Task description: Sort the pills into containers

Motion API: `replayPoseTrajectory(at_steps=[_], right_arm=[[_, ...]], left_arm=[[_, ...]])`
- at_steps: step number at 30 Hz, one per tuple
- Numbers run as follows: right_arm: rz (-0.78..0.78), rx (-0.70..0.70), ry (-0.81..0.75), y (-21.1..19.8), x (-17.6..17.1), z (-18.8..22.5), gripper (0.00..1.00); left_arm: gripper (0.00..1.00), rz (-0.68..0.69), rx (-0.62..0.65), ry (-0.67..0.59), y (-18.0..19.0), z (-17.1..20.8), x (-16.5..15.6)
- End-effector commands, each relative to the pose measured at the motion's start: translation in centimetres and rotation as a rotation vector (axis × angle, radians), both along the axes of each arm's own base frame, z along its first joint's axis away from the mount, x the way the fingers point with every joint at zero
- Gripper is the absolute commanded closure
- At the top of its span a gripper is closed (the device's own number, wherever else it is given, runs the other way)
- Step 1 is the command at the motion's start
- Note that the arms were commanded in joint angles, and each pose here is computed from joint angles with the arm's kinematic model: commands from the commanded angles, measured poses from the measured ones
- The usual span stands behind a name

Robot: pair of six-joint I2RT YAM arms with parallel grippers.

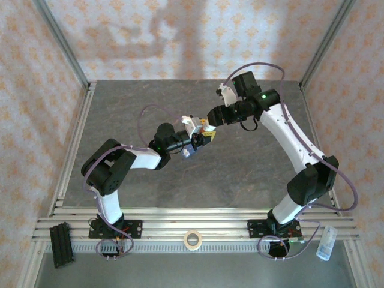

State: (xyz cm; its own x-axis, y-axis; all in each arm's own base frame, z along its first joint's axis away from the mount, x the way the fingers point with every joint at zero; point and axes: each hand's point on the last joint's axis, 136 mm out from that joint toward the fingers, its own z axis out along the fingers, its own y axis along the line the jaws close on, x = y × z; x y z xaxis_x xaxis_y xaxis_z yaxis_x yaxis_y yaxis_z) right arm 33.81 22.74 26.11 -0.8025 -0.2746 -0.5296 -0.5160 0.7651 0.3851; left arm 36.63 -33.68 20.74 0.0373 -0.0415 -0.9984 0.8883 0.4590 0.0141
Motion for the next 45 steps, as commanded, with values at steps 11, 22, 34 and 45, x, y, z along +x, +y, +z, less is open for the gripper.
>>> replayPoseTrajectory(at_steps=[11,22,34,45], right_arm=[[-0.277,0.127,0.132,0.4,1.2,-0.8,0.62],[-0.570,0.155,0.194,2.3,1.4,-2.7,0.60],[-0.530,0.205,0.038,-1.3,2.7,4.2,0.21],[-0.078,0.080,-0.026,-0.2,0.4,2.7,0.24]], left_arm=[[1.00,-0.009,-0.048,-0.075,-0.1,2.9,-0.5],[1.00,0.011,-0.039,-0.064,0.0,2.1,-0.1],[1.00,0.012,-0.033,-0.064,0.0,1.9,-0.1],[1.00,-0.004,-0.033,-0.060,0.0,2.0,-0.4]])
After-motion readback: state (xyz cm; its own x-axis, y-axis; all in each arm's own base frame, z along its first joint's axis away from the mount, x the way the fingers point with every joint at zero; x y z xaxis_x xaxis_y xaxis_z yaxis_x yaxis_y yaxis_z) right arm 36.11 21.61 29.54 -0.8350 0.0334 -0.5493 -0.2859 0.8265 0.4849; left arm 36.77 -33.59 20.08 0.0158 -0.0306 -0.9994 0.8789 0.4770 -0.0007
